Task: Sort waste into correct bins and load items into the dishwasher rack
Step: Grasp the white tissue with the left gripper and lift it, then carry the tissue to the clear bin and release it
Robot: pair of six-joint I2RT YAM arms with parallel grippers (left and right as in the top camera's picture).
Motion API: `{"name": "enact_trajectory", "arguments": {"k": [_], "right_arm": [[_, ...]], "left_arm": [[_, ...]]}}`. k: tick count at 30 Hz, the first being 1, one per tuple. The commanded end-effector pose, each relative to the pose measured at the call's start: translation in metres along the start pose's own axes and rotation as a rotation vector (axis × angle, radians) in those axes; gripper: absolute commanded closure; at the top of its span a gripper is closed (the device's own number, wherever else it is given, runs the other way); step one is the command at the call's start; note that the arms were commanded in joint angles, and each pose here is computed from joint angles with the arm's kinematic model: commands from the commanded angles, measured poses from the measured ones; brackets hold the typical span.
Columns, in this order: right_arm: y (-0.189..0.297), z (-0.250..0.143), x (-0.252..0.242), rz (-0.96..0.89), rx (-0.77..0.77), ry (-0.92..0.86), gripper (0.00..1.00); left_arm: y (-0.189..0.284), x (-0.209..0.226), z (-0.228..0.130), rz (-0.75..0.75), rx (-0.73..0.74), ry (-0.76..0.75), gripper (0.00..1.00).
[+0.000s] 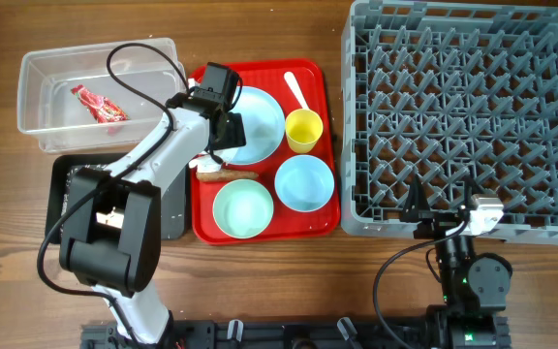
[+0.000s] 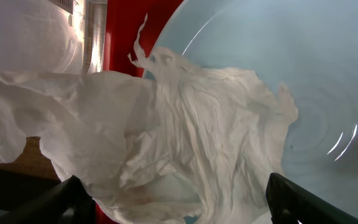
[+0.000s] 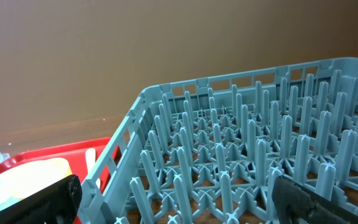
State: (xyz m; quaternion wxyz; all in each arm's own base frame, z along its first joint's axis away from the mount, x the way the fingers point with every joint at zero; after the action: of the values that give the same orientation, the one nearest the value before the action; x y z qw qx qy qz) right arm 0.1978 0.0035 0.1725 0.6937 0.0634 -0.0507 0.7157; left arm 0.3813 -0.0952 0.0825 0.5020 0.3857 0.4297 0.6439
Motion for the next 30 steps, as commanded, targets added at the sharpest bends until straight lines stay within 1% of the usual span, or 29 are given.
{"name": "enact_trajectory", "arguments": {"k": [1,15,18,21,24,27,30], "right_arm": [[0.0,0.0,0.001,0.011,-0.004,-0.007,0.0],[0.0,0.0,0.001,0.011,-0.004,-0.007,0.0],[0.0,0.0,0.001,0.011,-0.004,-0.007,0.0],[0.0,0.0,0.001,0.011,-0.004,-0.007,0.0],[0.0,0.0,0.001,0.011,-0.004,-0.007,0.0],[0.0,0.0,0.001,0.011,-0.004,-0.007,0.0],[0.0,0.0,0.001,0.011,-0.004,-0.007,0.0]], "left_arm": [[-0.004,0.001,-0.004,0.002,0.016,0.01,0.09],[-0.004,-0.002,-0.007,-0.024,0.042,0.008,0.1],[-0.003,-0.012,-0.01,-0.074,0.053,0.0,0.13],[-0.001,-0.019,-0.011,-0.084,0.044,-0.04,0.21],[-0.001,-0.022,-0.012,-0.088,0.04,-0.048,0.23],[-0.001,-0.023,-0.01,-0.093,0.03,-0.046,0.36],[0.0,-0.026,-0.01,-0.099,0.024,-0.052,0.36]]}}
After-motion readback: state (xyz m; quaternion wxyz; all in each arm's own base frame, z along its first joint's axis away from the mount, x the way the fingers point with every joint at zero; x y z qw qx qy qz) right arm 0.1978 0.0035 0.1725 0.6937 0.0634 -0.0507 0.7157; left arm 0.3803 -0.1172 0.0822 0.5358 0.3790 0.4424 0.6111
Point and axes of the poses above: each gripper's point midway between its finger pads, its own y axis back along the fingers, its own x axis along the line the jaws close on, z = x × y, the point moved 5 cm from there along y, back along the fingers, and after that the axes turned 1 degree about y, right-handed, at the moved point
